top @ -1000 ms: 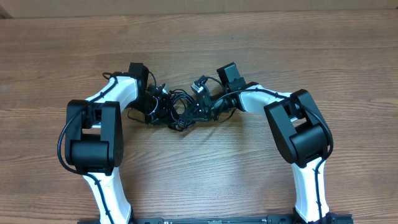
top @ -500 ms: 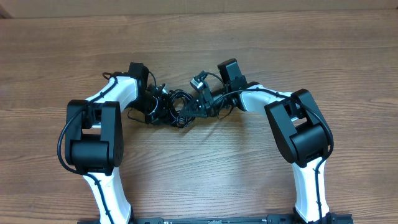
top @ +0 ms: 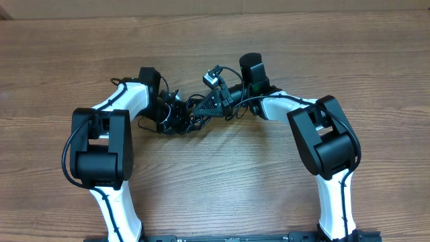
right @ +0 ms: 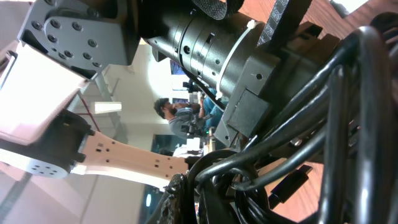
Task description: Untangle cables
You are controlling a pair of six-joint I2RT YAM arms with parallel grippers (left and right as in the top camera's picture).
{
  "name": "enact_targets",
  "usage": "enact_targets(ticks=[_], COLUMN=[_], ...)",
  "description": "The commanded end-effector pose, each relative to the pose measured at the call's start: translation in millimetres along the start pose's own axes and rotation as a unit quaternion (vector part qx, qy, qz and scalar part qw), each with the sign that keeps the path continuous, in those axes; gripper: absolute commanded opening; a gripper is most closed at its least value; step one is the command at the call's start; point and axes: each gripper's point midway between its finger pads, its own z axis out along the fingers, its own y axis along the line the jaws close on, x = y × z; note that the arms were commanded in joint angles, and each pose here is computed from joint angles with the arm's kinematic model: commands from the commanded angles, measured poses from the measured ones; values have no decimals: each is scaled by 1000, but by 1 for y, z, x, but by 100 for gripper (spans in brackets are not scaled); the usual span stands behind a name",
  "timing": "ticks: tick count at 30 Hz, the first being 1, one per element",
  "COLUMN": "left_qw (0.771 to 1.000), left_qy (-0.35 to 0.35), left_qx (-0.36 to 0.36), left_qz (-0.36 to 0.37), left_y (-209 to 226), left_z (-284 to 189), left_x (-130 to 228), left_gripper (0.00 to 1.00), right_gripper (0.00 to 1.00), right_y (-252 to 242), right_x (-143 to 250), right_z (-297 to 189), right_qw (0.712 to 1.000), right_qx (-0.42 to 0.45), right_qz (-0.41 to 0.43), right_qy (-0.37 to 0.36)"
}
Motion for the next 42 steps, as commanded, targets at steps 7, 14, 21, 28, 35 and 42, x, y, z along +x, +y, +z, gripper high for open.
enact_targets(ticks=[7,14,21,28,35,42], left_qw=[993,993,988,975,980,996], left_qy=[24,23,16,-11,-16,-12], left_qx=[-113,-116,-154,-218,-191,-85], left_qz=[-13,-14,-15,-42,-48,-32], left_y=[55,56,69,89,83,35], left_z=[25,25,21,13,13,-15], left_x=[11,11,8,0,-4,-23], left_gripper=[20,20,21,20,21,52], right_gripper=[4,4,4,4,4,10], right_y=[14,16,56,89,85,73], right_x=[-14,-30,-26,-14,-12,-15], right_z=[-24,-41,-41,-42,-42,-41], right_qw=[994,985,990,998,999,998], right_qx=[-4,-2,-13,-12,-4,-3], right_qz=[103,159,136,53,-41,-61], right_qy=[-23,-63,-36,-32,-26,-19])
